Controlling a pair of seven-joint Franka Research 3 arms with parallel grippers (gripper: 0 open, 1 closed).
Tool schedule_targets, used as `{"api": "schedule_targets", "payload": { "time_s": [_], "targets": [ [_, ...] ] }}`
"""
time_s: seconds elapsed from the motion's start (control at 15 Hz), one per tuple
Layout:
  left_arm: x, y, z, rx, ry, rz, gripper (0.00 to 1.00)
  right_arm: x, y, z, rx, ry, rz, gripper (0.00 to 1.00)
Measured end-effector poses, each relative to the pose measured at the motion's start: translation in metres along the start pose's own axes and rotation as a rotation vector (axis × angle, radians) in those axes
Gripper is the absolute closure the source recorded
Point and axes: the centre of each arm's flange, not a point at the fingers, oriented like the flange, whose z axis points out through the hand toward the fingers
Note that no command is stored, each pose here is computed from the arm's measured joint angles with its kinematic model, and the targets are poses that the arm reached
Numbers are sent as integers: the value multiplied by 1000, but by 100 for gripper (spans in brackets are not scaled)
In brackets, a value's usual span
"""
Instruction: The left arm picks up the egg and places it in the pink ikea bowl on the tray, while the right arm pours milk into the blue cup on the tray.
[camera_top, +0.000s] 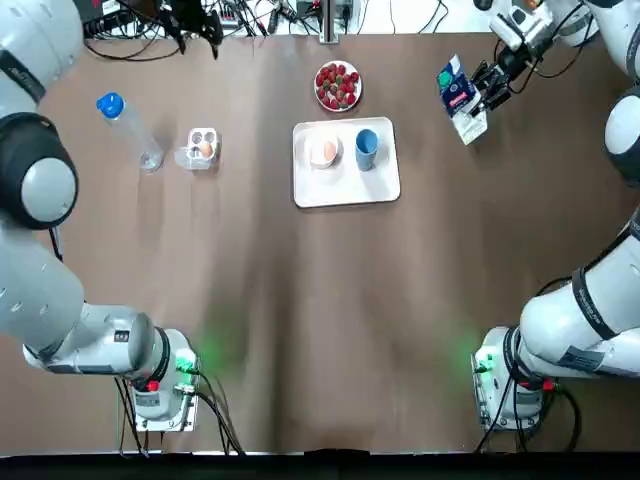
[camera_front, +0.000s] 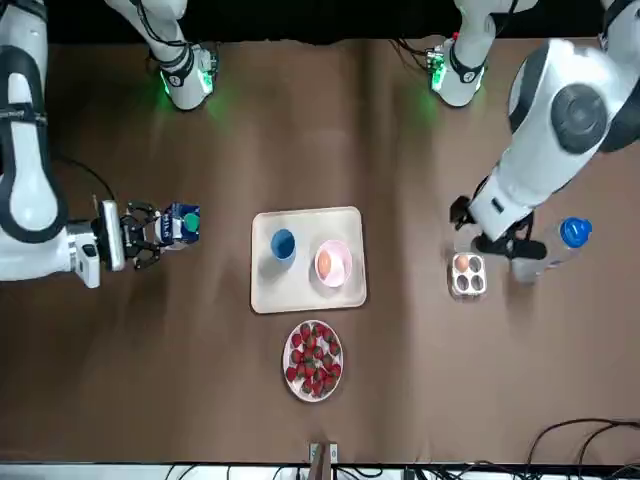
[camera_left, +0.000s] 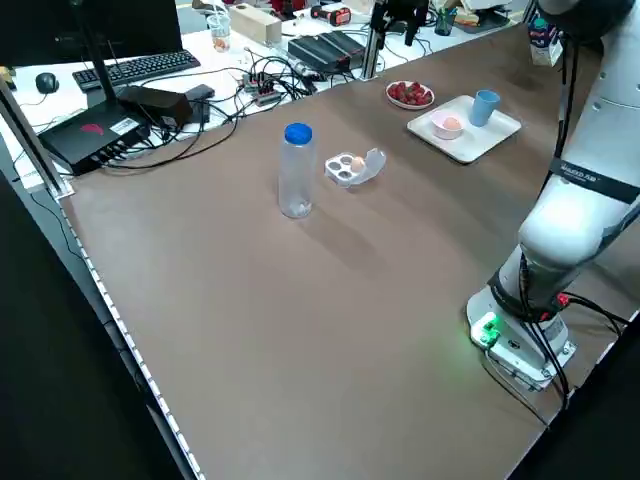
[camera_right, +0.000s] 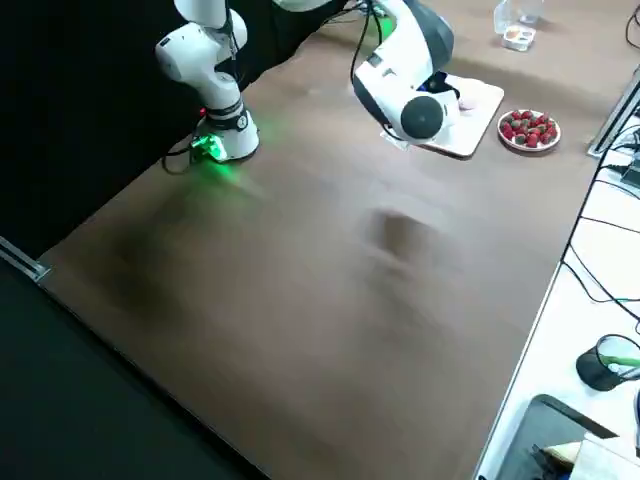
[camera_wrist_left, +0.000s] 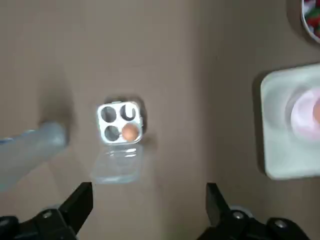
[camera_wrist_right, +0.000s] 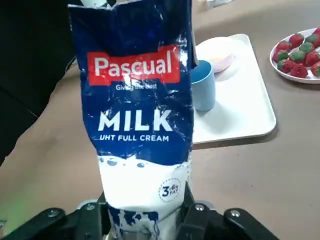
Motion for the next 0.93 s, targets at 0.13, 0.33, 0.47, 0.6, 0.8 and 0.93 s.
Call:
{"api": "schedule_targets", "payload": {
  "time_s": [0.13,0.33,0.47,0.6,0.8,0.93],
  "targets": [
    [-12,-12,-15,12,-17,33,0,14,1,15,-10,-26,29,47],
    [-25,-27,-32,21,-32,74,0,40,5,37,-17,-61,76,47],
    [-31,-30,-44,25,-21,74,0,60,9,53,-23,-85,105,48],
    [-35,-30,-51,29,-16,73,0,78,13,70,-33,-108,130,48],
    [-37,-30,-51,30,-21,71,0,100,17,95,-58,-168,159,48],
    [-37,-30,-51,30,-21,54,0,111,19,108,-78,-219,167,49]
  ]
}}
